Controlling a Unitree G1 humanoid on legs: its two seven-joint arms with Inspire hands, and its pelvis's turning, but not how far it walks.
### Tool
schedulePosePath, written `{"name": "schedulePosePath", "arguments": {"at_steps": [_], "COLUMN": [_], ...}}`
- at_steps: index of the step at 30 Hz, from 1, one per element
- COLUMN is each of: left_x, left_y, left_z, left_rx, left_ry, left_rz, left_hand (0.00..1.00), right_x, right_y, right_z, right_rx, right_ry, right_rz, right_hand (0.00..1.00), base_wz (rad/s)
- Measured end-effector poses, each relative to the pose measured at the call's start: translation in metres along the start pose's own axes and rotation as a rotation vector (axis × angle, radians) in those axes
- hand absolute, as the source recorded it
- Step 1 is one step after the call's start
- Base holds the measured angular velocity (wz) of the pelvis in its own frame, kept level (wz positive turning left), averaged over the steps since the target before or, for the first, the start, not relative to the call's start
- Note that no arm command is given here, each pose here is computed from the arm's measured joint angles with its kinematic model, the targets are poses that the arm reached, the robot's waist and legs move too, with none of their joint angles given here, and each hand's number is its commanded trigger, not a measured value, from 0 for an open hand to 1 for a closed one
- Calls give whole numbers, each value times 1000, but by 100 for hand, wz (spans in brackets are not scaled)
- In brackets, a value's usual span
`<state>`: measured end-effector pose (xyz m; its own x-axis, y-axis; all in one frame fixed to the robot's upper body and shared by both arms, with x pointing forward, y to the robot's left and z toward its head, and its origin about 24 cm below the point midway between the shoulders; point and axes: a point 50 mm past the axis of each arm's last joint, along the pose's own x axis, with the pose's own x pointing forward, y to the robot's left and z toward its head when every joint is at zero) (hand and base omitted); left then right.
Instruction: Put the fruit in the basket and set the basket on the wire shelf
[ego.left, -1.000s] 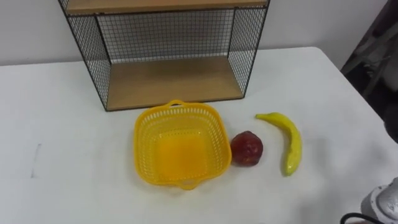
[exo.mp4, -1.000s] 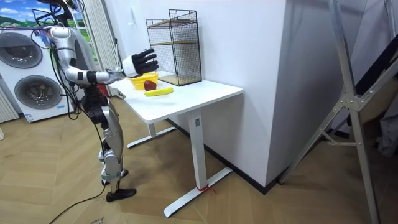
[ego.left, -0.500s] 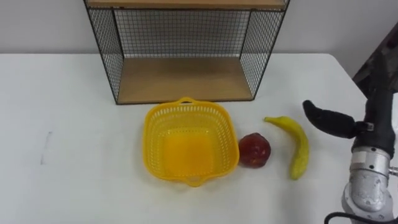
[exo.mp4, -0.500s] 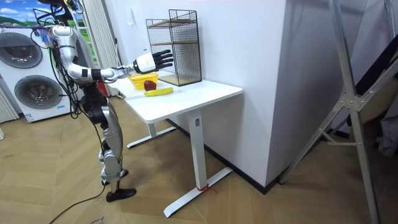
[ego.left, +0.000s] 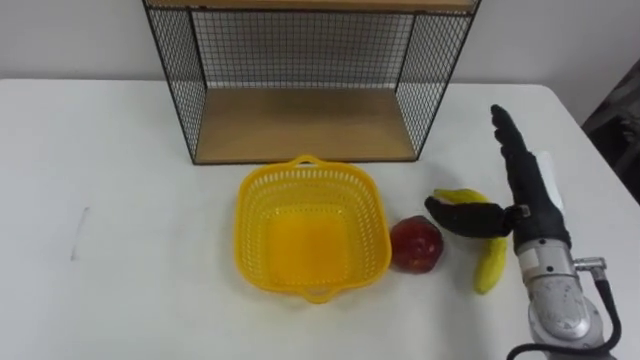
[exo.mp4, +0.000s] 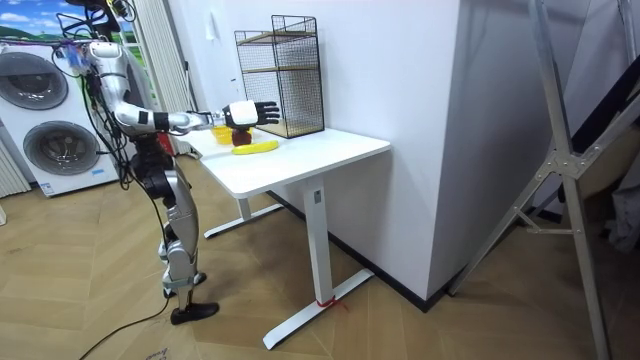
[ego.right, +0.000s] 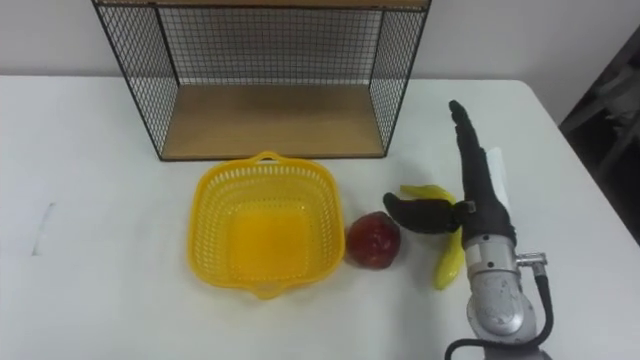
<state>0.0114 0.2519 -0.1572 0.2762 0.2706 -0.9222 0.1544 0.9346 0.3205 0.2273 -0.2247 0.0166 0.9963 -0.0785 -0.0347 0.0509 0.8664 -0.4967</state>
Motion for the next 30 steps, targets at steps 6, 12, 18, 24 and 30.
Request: {"name": "schedulePosePath", "arguments": {"at_steps": [6, 12, 18, 24, 30], "left_x": [0, 0, 0, 1, 2], "left_y": [-1, -1, -1, -1, -1], "left_z": [0, -4, -7, -4, 0], "left_rx": [19, 25, 26, 28, 49], "left_ry": [3, 21, 35, 29, 18], "left_rz": [-20, -23, -27, -29, -36], "left_hand": [0, 0, 0, 0, 0], "right_x": [-1, -3, -4, -6, -9], "right_y": [5, 9, 10, 15, 17], "right_z": [-3, -5, -6, -12, -15], "right_rx": [-31, -35, -35, -31, 6], "right_ry": [14, 23, 29, 53, 69], "right_rz": [77, 126, 142, 174, 199], "right_hand": [0, 0, 0, 0, 0], "base_wz": [1, 0, 0, 0, 1]}}
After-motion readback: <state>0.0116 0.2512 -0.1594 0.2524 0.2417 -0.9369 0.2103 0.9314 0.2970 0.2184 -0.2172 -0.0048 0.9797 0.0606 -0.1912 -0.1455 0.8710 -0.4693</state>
